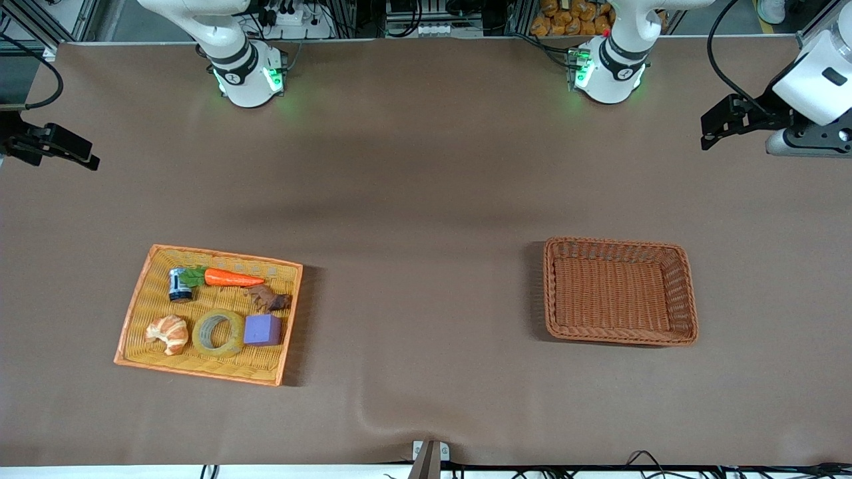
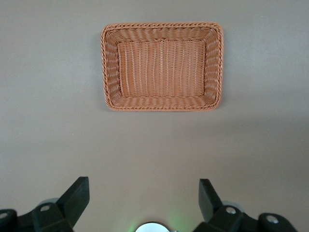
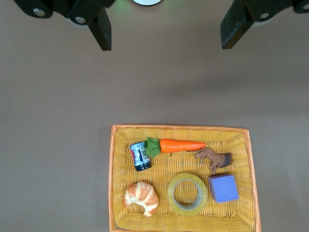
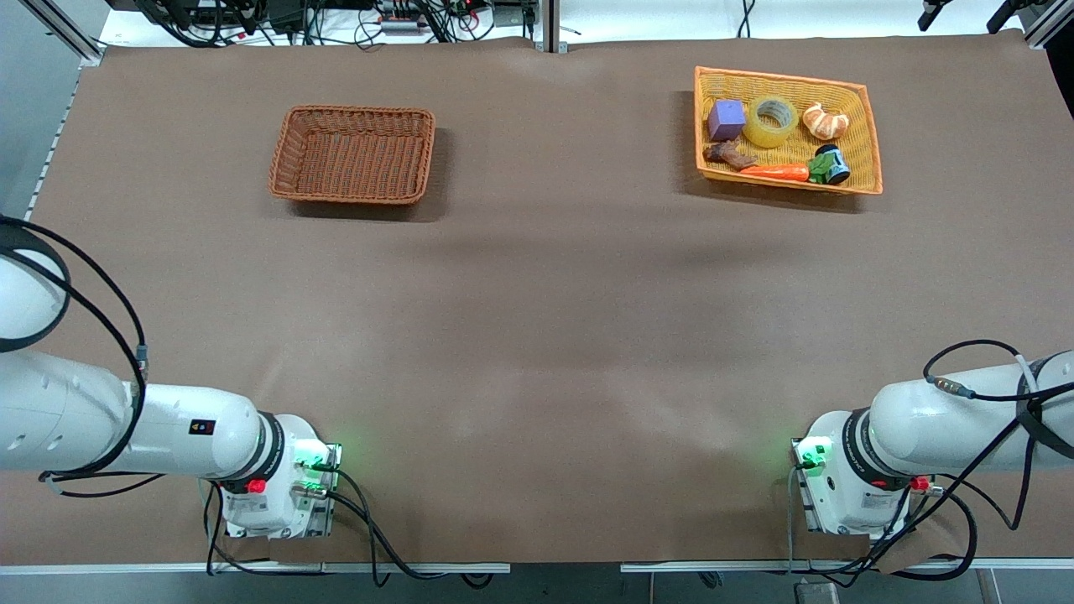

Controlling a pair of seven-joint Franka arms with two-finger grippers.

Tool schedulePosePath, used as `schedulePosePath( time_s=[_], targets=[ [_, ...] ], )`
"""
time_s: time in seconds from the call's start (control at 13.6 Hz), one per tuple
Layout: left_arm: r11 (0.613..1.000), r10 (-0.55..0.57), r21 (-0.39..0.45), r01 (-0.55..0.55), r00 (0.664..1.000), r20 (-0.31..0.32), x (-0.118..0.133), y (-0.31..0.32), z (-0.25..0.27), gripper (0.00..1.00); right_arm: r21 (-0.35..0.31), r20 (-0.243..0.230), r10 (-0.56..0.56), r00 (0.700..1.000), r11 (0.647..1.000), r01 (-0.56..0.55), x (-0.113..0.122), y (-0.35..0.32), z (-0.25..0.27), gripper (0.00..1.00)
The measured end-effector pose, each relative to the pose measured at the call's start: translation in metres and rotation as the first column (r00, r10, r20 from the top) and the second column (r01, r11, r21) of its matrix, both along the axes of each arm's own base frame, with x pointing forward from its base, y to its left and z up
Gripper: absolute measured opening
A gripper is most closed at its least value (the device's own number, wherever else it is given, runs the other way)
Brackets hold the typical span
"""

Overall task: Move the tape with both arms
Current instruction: 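Move the right gripper toward the orange tray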

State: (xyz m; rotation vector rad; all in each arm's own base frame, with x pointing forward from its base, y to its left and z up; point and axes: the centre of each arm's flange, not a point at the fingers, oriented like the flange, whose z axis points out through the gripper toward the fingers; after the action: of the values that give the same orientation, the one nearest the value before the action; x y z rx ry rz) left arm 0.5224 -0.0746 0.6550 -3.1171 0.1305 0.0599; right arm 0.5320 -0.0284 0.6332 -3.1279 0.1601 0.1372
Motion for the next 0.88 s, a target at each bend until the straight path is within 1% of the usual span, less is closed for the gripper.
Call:
schedulePosePath(
  time_s=[0.22,0.44,0.74,0.88],
  targets=[
    [1.0,0.01,-0.001,-0.01,1.0,0.006,0.001,0.006,0.003,1.0,0.001,-0.024,0.0,1.0,1.0,0.0,-0.003,0.001,-0.001,1.0],
    [0.998,0.056,0.0,-0.056,0.998,0.023,0.003,0.03,0.01,1.0,0.002,-0.037,0.0,0.999,1.0,0.0,-0.004,0.002,-0.003,1.0],
    [0.998,0.071,-0.001,-0.071,0.997,0.025,0.004,0.039,0.012,1.0,0.003,-0.06,0.001,0.998,1.0,-0.001,0.001,0.002,-0.013,1.0],
    [0.998,0.068,-0.001,-0.068,0.997,0.026,0.005,0.038,0.011,1.0,0.005,-0.11,0.008,0.994,1.0,-0.007,0.002,0.006,-0.025,1.0]
  ],
)
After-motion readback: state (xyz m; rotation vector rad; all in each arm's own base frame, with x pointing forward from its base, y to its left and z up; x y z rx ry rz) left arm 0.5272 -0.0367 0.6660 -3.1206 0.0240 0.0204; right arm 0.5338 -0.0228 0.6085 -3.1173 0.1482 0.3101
